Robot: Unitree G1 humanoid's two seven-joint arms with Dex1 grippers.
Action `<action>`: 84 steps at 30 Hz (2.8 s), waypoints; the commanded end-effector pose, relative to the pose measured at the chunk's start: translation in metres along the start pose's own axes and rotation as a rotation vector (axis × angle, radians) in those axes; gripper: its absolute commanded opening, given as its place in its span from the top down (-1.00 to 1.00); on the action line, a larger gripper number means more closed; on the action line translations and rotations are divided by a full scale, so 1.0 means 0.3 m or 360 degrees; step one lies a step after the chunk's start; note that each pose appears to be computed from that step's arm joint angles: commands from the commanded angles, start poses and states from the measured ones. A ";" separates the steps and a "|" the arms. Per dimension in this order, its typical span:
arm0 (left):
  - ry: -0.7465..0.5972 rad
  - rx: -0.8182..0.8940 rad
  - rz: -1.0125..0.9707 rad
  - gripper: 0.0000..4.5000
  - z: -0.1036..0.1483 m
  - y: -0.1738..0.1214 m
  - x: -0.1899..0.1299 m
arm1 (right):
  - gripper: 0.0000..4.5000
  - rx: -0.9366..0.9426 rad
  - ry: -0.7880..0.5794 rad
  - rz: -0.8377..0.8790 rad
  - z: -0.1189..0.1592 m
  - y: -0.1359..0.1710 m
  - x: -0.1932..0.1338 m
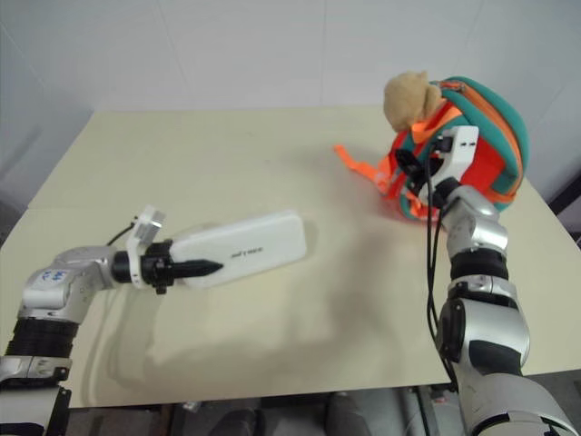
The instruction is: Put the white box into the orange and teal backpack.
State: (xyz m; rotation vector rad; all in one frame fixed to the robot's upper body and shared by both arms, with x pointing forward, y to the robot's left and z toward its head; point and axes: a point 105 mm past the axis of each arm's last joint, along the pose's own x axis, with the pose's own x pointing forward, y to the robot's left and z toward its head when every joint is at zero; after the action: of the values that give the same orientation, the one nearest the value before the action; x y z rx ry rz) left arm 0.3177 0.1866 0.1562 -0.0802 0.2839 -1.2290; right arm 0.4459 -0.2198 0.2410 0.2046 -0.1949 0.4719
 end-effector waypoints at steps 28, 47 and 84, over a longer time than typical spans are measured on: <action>0.0001 0.0038 0.0337 0.44 -0.007 -0.012 -0.286 | 0.76 0.0723 0.1078 0.1657 0.125 0.606 -0.450; -0.0256 0.0394 0.0194 0.44 0.248 -0.194 -0.255 | 0.76 0.0692 0.1101 0.1570 -0.065 0.596 -0.389; 0.0142 0.1241 -0.0013 0.44 0.480 -0.051 -0.103 | 0.76 0.0672 0.0996 0.1451 -0.122 0.590 -0.378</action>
State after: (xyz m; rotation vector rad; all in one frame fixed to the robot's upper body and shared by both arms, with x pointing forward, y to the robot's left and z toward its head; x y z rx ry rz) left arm 0.3335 0.1991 0.2849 0.5868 -0.0873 -1.2852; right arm 0.2731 -0.1088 0.2000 0.3746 0.4886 1.4301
